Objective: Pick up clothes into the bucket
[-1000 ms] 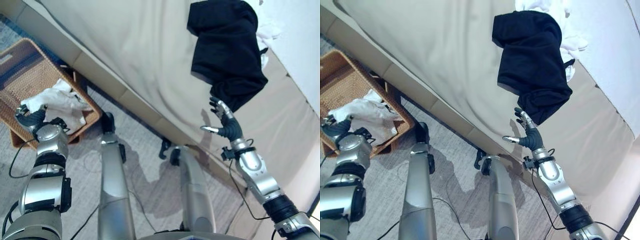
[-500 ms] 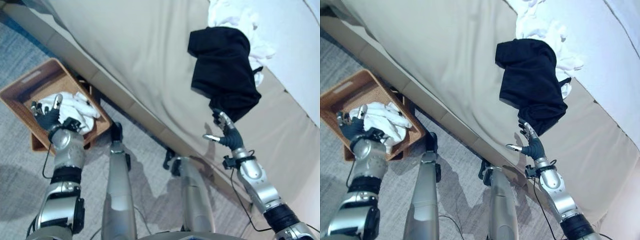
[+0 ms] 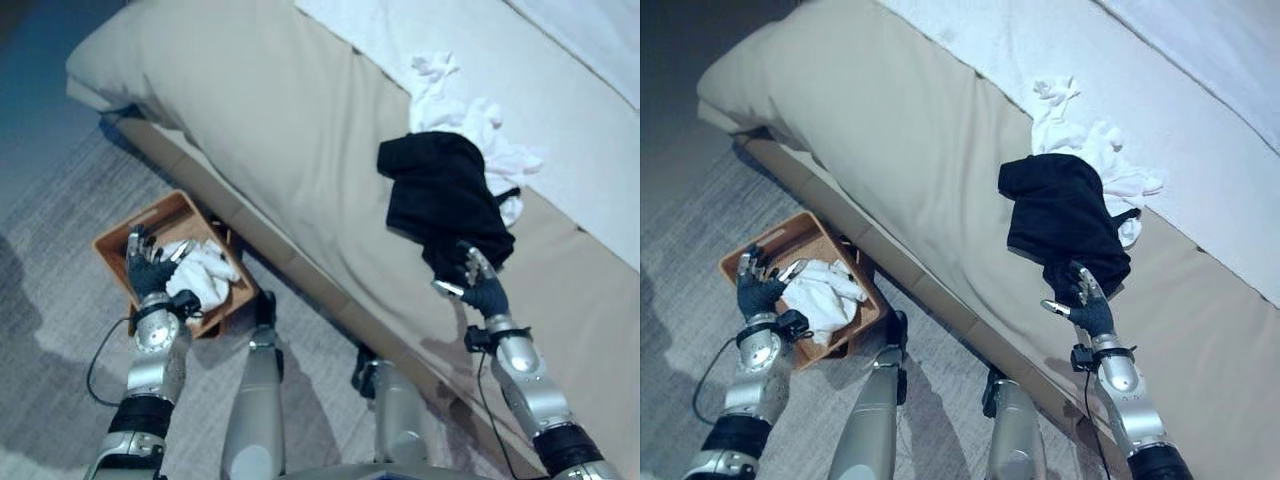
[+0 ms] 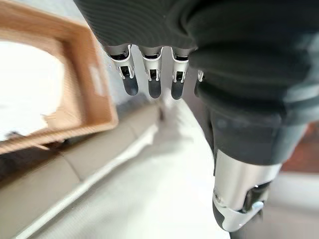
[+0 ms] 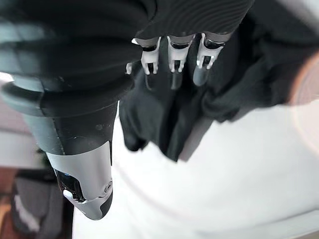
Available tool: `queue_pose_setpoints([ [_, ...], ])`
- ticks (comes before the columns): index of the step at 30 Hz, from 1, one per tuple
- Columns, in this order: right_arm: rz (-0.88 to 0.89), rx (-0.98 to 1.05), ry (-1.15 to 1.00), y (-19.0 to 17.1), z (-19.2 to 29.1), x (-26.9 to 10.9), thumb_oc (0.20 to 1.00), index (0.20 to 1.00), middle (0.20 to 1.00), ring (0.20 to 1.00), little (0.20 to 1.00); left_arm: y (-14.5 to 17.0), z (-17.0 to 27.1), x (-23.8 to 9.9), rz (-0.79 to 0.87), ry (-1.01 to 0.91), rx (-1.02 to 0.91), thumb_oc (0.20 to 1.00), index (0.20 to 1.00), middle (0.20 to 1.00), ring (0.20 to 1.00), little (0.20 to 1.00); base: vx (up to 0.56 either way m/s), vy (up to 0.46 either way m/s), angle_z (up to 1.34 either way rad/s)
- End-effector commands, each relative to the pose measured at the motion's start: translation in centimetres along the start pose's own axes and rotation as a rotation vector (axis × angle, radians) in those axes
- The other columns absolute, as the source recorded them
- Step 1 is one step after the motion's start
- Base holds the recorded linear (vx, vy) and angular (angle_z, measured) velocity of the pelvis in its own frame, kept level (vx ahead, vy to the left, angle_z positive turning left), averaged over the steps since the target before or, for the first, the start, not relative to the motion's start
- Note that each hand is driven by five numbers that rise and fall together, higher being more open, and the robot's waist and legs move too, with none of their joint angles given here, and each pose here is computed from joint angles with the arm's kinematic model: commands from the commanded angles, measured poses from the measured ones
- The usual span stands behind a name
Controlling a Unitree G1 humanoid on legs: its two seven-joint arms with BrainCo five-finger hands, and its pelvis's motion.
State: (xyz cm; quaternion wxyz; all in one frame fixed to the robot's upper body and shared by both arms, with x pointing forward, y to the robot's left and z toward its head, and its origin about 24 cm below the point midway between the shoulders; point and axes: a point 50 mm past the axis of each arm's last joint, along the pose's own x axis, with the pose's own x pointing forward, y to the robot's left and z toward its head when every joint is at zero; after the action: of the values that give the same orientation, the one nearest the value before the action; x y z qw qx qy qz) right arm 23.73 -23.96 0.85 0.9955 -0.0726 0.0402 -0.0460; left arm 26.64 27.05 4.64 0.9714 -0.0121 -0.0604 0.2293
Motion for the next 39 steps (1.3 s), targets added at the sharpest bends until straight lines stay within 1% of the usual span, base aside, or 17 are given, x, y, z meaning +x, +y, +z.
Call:
queue_pose_setpoints([
  [1,-0.047,-0.007,-0.012,-1.9,-0.5,-1.3,1.000,1.000,1.000,1.000,1.000,-0.7,1.9,-0.7,-0.129,-0.147,0.055,1.000,1.000,1.000,1.000,1.000,0.10,-0.059,-0.12],
  [4,-0.076,0.011,0.018,-2.2,-1.4,-1.9,1.000,1.000,1.000,1.000,1.000,-1.5,1.9,-1.7,-0.254,-0.163,0.135,1.000,1.000,1.000,1.000,1.000,0.09,-0.043,-0.07],
  [5,-0.076,0.012,0.018,-2.2,-1.4,-1.9,1.000,1.000,1.000,1.000,1.000,-1.5,1.9,-1.7,-0.255,-0.164,0.135,1.000,1.000,1.000,1.000,1.000,0.11,-0.005,-0.01],
  [6,-0.093,0.009,0.028,-2.2,-1.8,-2.0,1.000,1.000,1.000,1.000,1.000,-2.2,1.3,-2.6,-0.349,-0.142,0.161,1.000,1.000,1.000,1.000,1.000,0.12,0.010,-0.06],
  [7,-0.100,0.015,0.024,-2.2,-1.7,-2.0,1.000,1.000,1.000,1.000,1.000,-2.4,1.0,-3.1,-0.385,-0.122,0.157,1.000,1.000,1.000,1.000,1.000,0.12,0.008,-0.13],
  [8,-0.100,0.015,0.024,-2.2,-1.7,-2.0,1.000,1.000,1.000,1.000,1.000,-2.4,1.0,-3.1,-0.385,-0.122,0.157,1.000,1.000,1.000,1.000,1.000,0.12,0.038,-0.26],
  [9,-0.096,0.019,0.023,-1.7,-1.7,-1.8,1.000,1.000,1.000,1.000,1.000,-2.7,0.0,-3.8,-0.416,-0.068,0.125,1.000,1.000,1.000,1.000,1.000,0.10,0.051,-0.23],
  [11,-0.067,0.010,0.011,-0.7,-1.4,-1.1,1.000,1.000,1.000,1.000,1.000,-3.1,-0.3,-4.4,-0.434,-0.040,0.082,1.000,1.000,1.000,1.000,1.000,0.08,0.030,-0.70],
  [15,-0.050,0.010,-0.005,0.6,-1.0,-0.7,1.000,1.000,1.000,1.000,1.000,-3.9,-1.9,-5.2,-0.471,0.031,0.085,1.000,1.000,1.000,1.000,1.000,0.10,-0.056,-0.88],
  [22,0.017,-0.063,-0.014,1.6,-0.4,-0.4,1.000,1.000,1.000,1.000,1.000,-3.0,-3.6,-6.7,-0.428,0.143,0.022,1.000,1.000,1.000,1.000,1.000,0.12,-0.123,-0.22],
  [28,0.019,-0.079,-0.071,1.7,1.2,1.2,1.000,1.000,1.000,1.000,1.000,-3.5,-3.4,-6.7,-0.419,0.138,-0.010,1.000,1.000,1.000,1.000,1.000,0.01,0.053,-0.12],
  [30,0.034,-0.092,-0.095,2.0,1.9,1.6,1.000,1.000,1.000,1.000,1.000,-3.1,-3.4,-6.8,-0.408,0.140,-0.019,1.000,1.000,1.000,1.000,1.000,0.03,0.145,-0.07],
  [35,0.028,-0.119,-0.275,3.7,6.7,4.8,1.000,1.000,1.000,1.000,1.000,-2.9,-0.8,-5.1,-0.386,0.010,-0.037,1.000,1.000,1.000,1.000,1.000,-0.20,0.180,-0.33],
  [39,-0.005,-0.129,-0.349,5.1,9.4,7.0,1.000,1.000,1.000,1.000,1.000,-3.1,0.3,-4.4,-0.351,-0.042,-0.064,1.000,1.000,1.000,1.000,1.000,-0.08,0.081,-0.43],
])
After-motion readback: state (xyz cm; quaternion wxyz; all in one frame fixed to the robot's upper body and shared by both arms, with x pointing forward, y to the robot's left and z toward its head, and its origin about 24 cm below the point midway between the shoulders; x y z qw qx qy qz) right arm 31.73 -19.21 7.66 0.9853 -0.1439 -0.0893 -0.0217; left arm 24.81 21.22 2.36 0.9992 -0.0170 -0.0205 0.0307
